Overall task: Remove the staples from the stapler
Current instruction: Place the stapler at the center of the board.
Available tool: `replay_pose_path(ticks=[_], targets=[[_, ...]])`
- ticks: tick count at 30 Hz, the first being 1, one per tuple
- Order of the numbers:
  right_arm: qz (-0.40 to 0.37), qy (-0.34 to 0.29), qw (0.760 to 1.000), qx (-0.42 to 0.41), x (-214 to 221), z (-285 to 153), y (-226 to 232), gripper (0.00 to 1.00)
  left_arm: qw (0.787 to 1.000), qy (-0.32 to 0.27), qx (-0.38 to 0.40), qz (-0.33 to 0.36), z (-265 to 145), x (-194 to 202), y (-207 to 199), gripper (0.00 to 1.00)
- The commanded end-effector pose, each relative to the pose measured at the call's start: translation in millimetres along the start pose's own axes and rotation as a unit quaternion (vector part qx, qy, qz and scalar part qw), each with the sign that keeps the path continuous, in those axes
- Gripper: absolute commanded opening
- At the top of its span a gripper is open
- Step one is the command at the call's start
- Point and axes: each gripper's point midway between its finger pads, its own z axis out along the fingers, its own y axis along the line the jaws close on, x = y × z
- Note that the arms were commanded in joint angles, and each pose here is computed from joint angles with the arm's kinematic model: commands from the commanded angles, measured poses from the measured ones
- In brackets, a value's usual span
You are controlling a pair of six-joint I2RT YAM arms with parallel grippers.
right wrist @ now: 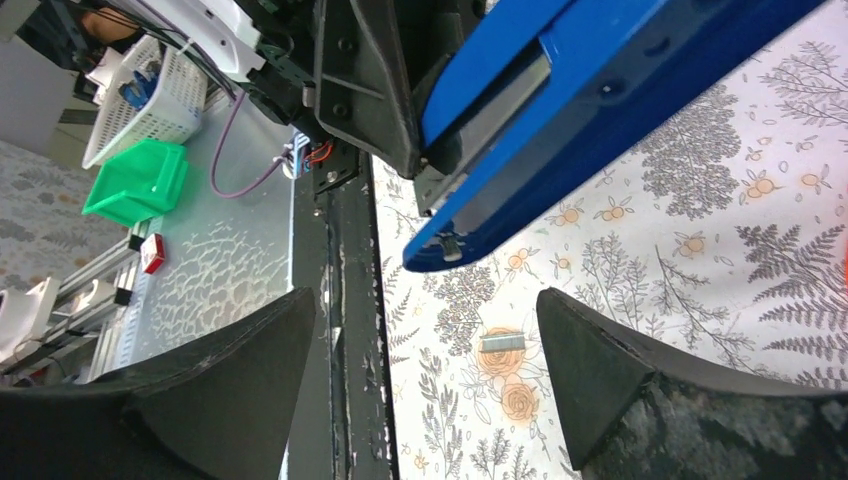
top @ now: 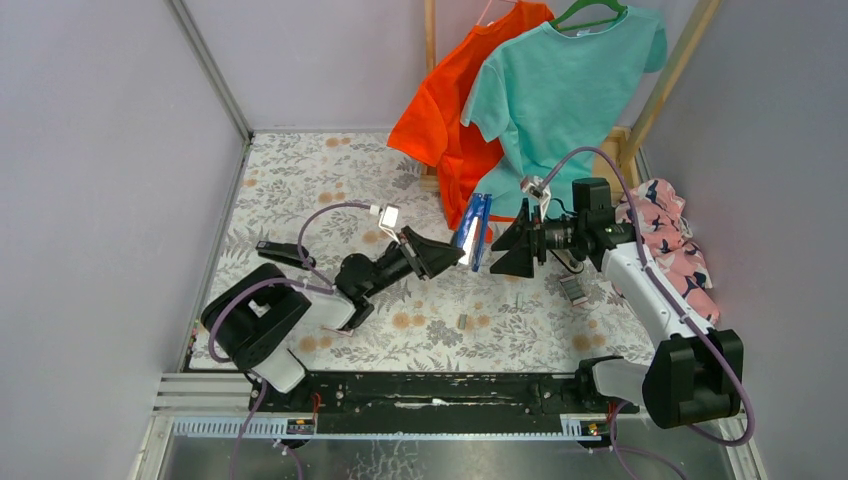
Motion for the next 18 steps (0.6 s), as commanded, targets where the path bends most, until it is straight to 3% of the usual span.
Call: replay_pose_path(ticks=[1, 15, 18], targets=[[-0.054, 0.001, 0.998, 0.020, -12, -11, 4, 0.89, 0.999, -0.038, 0.012, 0.034, -5, -20, -16, 0.00], [-0.071, 0.004, 0.996, 0.059, -14, -23, -2, 0.90, 0.995, -0.038, -0.060, 0.075, -37, -36, 3, 0.00], [-0.078, 0.003, 0.995, 0.069, -16, -26, -3, 0.90, 0.990, -0.030, -0.112, 0.082, -47, -40, 26, 0.00]])
